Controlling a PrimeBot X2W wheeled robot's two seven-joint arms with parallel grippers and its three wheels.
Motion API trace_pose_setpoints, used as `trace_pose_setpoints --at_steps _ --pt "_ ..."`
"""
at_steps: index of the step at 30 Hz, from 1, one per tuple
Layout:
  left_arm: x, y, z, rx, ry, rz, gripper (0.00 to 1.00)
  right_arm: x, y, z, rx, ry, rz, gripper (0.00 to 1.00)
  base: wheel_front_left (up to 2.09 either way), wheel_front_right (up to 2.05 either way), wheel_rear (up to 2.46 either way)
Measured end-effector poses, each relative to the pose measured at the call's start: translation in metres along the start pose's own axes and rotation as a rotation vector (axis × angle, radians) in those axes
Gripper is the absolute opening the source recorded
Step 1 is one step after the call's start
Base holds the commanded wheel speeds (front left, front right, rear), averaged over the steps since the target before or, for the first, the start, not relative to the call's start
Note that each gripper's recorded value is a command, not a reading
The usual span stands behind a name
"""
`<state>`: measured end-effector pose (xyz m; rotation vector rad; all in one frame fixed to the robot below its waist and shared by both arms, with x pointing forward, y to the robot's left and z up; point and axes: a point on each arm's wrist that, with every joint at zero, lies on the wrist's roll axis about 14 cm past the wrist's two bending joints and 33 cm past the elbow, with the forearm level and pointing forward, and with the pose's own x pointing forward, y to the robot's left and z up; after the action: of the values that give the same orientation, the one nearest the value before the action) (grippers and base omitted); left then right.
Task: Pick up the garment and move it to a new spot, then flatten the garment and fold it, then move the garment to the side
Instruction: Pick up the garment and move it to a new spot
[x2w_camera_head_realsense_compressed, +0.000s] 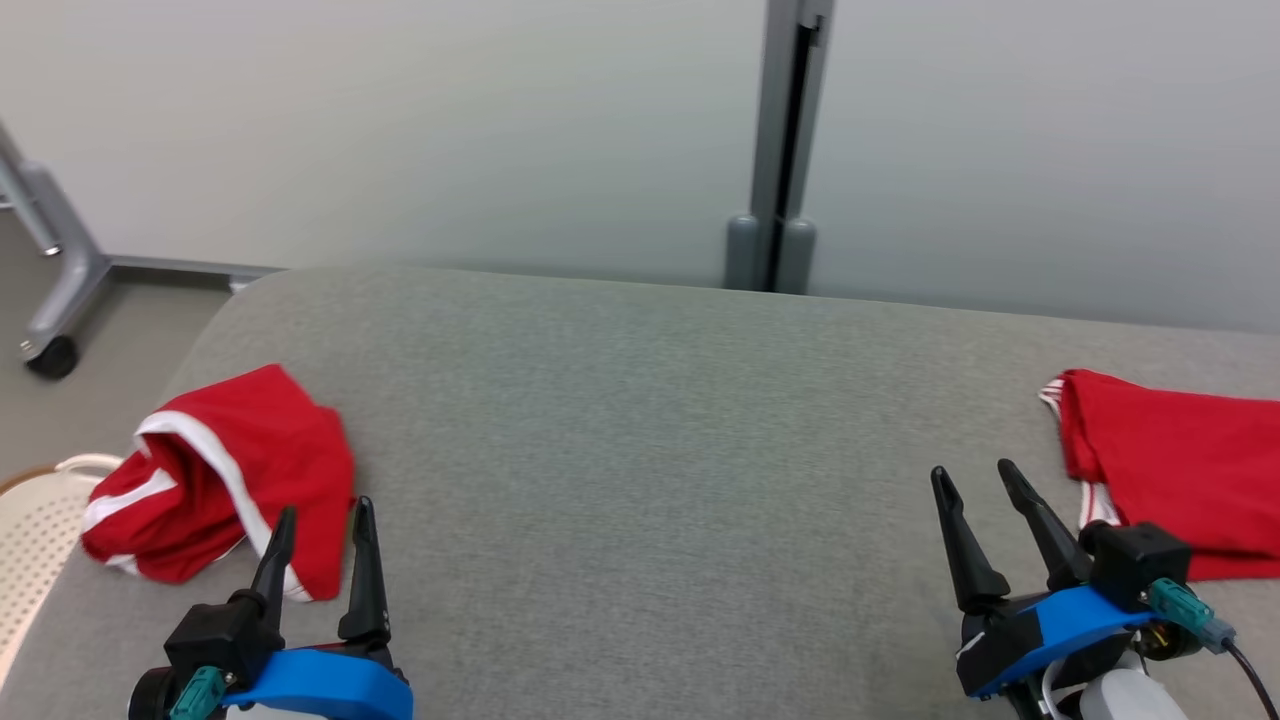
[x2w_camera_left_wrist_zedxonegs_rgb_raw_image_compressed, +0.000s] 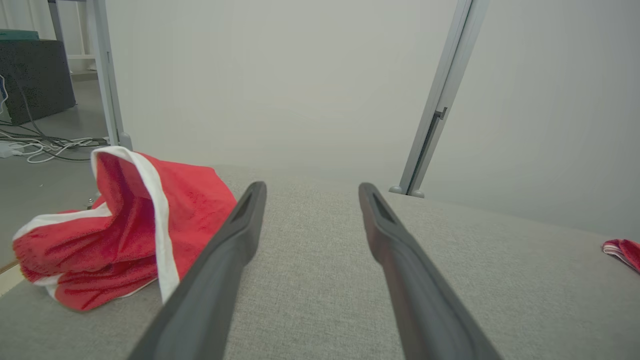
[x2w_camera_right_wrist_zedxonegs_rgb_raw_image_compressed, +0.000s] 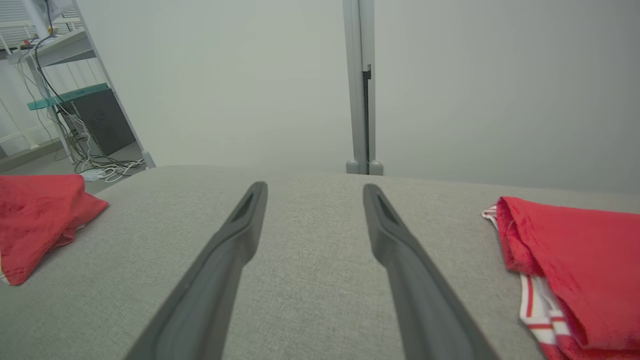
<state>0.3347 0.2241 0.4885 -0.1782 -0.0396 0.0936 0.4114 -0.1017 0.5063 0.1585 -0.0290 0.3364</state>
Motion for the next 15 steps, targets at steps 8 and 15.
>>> trace_pose_setpoints --at_steps 8,15 --pt "-0.027 0.041 0.006 0.004 -0.019 0.127 1.0 0.021 0.047 -0.008 0.012 0.022 0.132 1.0 0.0 0.0 0.0" --pt "-0.051 0.071 0.01 0.006 -0.032 0.229 1.0 0.033 0.083 -0.017 0.019 0.048 0.232 1.0 0.0 0.0 0.0"
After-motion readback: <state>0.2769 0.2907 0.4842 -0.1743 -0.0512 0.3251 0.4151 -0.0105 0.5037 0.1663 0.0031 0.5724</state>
